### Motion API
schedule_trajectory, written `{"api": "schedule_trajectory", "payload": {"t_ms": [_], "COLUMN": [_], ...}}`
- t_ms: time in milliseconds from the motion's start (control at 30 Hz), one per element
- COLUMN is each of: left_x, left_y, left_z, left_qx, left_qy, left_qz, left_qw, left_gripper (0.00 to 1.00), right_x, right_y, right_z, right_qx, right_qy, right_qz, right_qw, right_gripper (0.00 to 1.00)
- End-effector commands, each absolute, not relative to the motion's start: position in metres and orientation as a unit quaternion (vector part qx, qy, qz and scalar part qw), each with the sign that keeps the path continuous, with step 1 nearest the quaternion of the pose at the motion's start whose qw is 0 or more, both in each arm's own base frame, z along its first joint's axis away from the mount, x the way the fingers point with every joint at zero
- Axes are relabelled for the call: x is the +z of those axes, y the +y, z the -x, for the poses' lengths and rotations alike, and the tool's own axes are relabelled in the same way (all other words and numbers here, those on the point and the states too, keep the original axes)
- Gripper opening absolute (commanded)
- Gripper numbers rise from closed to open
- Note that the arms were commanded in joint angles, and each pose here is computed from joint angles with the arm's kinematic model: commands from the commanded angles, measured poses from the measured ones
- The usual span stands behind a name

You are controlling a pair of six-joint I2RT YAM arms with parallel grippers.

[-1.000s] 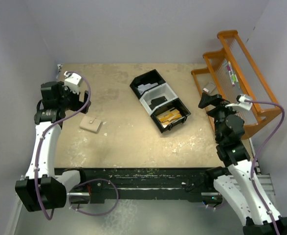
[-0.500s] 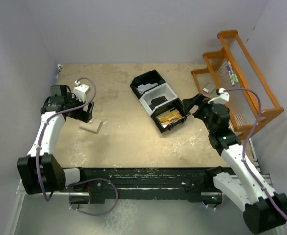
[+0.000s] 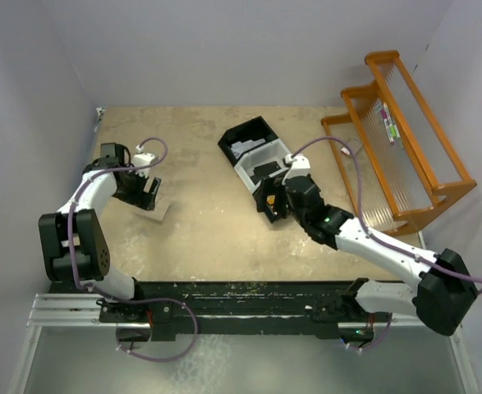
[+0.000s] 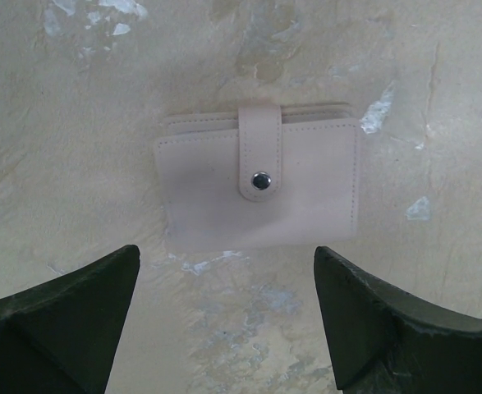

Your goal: Take the credit cards out of the card holder

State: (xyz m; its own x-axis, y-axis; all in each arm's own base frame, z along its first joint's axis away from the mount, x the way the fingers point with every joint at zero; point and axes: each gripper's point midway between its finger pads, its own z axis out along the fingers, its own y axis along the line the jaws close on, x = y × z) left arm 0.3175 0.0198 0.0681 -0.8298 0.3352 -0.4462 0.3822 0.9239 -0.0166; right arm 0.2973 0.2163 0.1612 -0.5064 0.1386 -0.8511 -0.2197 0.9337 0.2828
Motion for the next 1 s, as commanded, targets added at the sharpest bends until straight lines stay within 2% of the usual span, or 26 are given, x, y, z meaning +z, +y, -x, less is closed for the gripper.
{"api": "schedule_trajectory", "payload": {"t_ms": [0,100,300,400,667,967], "left_x": [0.074,0.068,0.052,0.047,0.035,0.056], "left_y": [0.037,0.043,0.043,0.04,0.051,0.027], "left_z": [-0.344,-0.352,-0.361,-0.361,-0.359,-0.355], "left_qx": [-0.021,-0.023,-0.042,-0.061,-0.07,-0.168], "left_qy": [0.952,0.955,0.959,0.96,0.963,0.946], "left_qz": [-0.181,-0.174,-0.174,-0.172,-0.16,-0.166], "left_qw": [0.244,0.24,0.221,0.213,0.206,0.223], "left_gripper": [0.88,0.81,0.61,0.54,0.51,0.58], "right_x": [0.195,0.194,0.192,0.191,0.193,0.192], "right_y": [0.246,0.27,0.298,0.305,0.321,0.33], "right_z": [-0.305,-0.293,-0.271,-0.266,-0.259,-0.256], "right_qx": [0.181,0.196,0.218,0.222,0.241,0.253], "right_qy": [0.822,0.82,0.815,0.814,0.812,0.811], "right_qz": [0.049,0.079,0.116,0.126,0.145,0.155], "right_qw": [0.538,0.532,0.524,0.521,0.511,0.504], "right_gripper": [0.99,0.98,0.97,0.97,0.96,0.96]}}
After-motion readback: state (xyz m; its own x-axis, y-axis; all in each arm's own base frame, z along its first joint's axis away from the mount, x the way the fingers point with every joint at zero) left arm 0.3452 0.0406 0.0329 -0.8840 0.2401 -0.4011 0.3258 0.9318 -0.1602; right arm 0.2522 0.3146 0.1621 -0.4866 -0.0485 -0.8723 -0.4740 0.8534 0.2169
